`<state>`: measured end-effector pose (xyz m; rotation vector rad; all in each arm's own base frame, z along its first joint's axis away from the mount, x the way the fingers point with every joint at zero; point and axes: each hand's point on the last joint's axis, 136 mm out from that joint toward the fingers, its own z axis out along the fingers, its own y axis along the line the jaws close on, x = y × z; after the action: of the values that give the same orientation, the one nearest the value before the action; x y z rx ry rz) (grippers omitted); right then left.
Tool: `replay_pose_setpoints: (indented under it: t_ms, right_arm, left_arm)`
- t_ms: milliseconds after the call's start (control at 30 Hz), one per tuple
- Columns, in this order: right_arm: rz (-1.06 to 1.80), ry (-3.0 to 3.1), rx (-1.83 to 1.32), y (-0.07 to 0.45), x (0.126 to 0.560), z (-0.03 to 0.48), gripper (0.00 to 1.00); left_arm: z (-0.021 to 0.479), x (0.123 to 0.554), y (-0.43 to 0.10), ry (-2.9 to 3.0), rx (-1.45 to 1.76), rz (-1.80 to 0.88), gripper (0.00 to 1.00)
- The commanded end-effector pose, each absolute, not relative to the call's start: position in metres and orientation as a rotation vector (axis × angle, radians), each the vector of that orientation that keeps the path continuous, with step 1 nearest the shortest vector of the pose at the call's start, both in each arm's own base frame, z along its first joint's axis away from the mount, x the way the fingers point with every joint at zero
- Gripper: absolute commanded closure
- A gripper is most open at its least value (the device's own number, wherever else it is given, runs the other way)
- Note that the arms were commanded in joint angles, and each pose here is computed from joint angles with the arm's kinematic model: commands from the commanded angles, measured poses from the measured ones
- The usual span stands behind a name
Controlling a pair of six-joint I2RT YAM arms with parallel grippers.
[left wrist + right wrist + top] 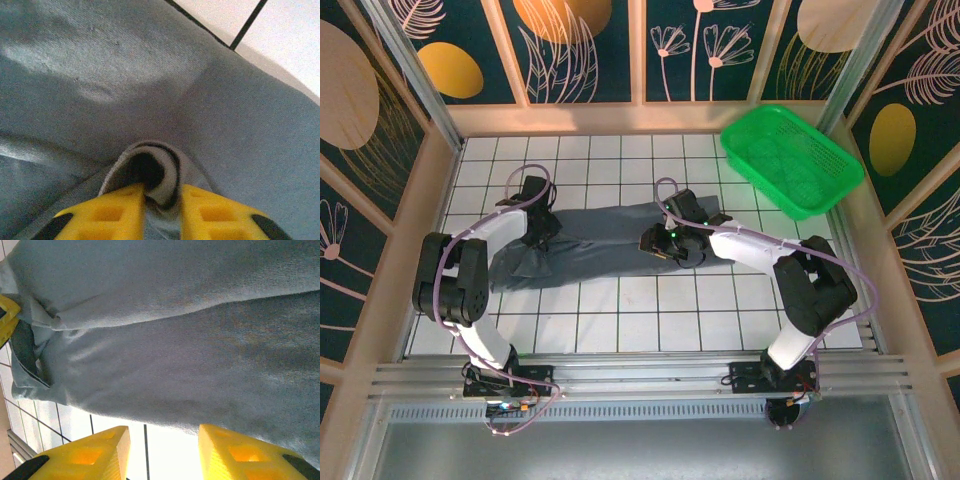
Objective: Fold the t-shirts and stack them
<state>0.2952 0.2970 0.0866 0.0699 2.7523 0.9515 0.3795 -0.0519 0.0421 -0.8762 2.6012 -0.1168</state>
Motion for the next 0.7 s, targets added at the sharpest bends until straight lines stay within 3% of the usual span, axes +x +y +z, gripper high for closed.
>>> replay_pose_setpoints:
  t_ms: [0,67,333,667]
  right_arm:
    - [0.976,2.751,0.07,0.299,0.295,0.089,0.59]
    - [0.978,2.749,0.072,0.299,0.295,0.089,0.59]
    - [0.989,2.691,0.069,0.299,0.3,0.104,0.59]
    - [1.294,2.404,-0.002,0.315,0.303,0.169,0.58]
  left_arm:
    - [0.041,0.378,-0.046,2.623,-0.839,-0.069,0.88]
    - [0.045,0.379,-0.047,2.615,-0.83,-0.079,1.0]
    - [0.079,0.368,-0.073,2.617,-0.843,-0.324,1.0]
    - [0.085,0.3,-0.124,2.652,-1.054,-0.777,1.0]
